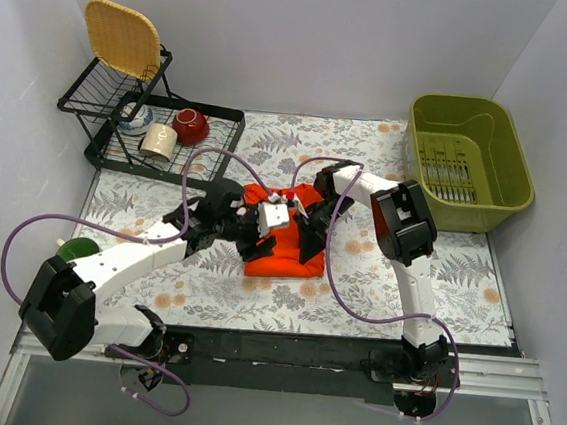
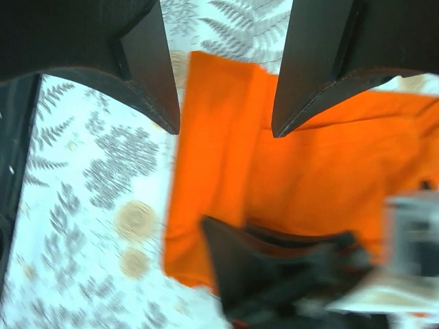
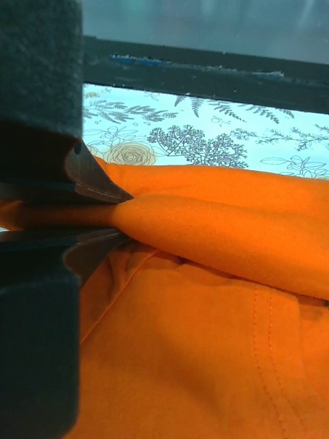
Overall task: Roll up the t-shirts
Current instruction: Roll the T-shirt to the center of the board.
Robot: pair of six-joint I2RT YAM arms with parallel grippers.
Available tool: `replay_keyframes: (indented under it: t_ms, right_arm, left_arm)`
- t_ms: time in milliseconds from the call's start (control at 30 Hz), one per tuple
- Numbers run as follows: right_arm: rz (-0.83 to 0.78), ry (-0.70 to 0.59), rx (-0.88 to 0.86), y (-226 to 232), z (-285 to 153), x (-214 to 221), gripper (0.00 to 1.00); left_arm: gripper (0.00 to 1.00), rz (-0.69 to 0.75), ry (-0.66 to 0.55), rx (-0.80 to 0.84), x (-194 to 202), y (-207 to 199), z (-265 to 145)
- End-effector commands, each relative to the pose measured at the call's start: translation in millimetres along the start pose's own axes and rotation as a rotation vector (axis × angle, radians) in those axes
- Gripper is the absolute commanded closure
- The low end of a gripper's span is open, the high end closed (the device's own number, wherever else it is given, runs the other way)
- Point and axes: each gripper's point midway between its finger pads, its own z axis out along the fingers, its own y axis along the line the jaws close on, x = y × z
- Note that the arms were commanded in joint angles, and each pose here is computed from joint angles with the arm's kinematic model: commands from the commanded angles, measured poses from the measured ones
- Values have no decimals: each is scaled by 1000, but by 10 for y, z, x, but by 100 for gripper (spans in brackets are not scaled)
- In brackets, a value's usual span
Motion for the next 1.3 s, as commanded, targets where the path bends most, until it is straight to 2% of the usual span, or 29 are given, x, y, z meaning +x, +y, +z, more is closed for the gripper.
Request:
replay_keyframes:
  t_ms: [0,167,433,500,567,600,633,667,733,767,833,933,1000,1033,1067,1100,1133,1167,1233,1267]
  right_arm:
    - [31,76,19,-216,-25,205,82]
    - [51,80,17,-265,-21,202,82]
    - [56,80,16,-268,-19,203,83]
    - [53,81,14,-260,-16,202,83]
    - [48,77,17,-251,-31,197,82]
    - [47,77,15,-236,-24,199,76]
    - [40,73,18,-238,-30,206,73]
    - [28,66,36,-221,-73,160,70]
    - [24,48,77,-142,-231,44,45]
    - [18,38,94,-99,-322,-16,4]
    - [-33,4,179,30,-641,-230,1]
    - [-98,23,266,229,-889,-274,1]
    - [-253,24,429,375,-1142,-488,1]
    - [-313,12,476,635,-1136,-452,1]
    - [-370,10,522,707,-1140,-464,1]
    - [-464,-21,610,656,-1167,-580,1]
    - [-574,-41,666,896,-1149,-699,1]
    - [-532,9,666,831,-903,-330,1]
    - [-606,31,714,892,-682,-327,1]
    - [-581,90,695,868,-527,-83,1]
  left_arm:
    - [46,97,42,87,317,-359,155]
    - [46,120,71,101,512,-457,258]
    - [46,164,186,98,1035,-489,371]
    - [48,166,214,82,1141,-475,399]
    - [59,199,237,91,1237,-482,406]
    - [67,200,257,106,1302,-503,417]
    - [82,198,277,132,1359,-545,409]
    - [88,213,288,150,1388,-561,408]
    - [100,196,319,203,1436,-643,382]
    - [100,181,318,214,1404,-662,373]
    - [100,153,321,251,1340,-725,320]
    - [100,72,273,298,1090,-791,299]
    - [100,1,222,323,882,-792,300]
    - [100,-9,198,324,804,-772,294]
    - [100,-28,174,335,744,-766,282]
    - [100,-37,150,331,651,-727,279]
    - [100,-51,145,337,620,-713,260]
    - [100,-77,148,344,622,-691,265]
    - [100,-135,126,391,523,-695,237]
    - [100,-170,132,400,552,-656,247]
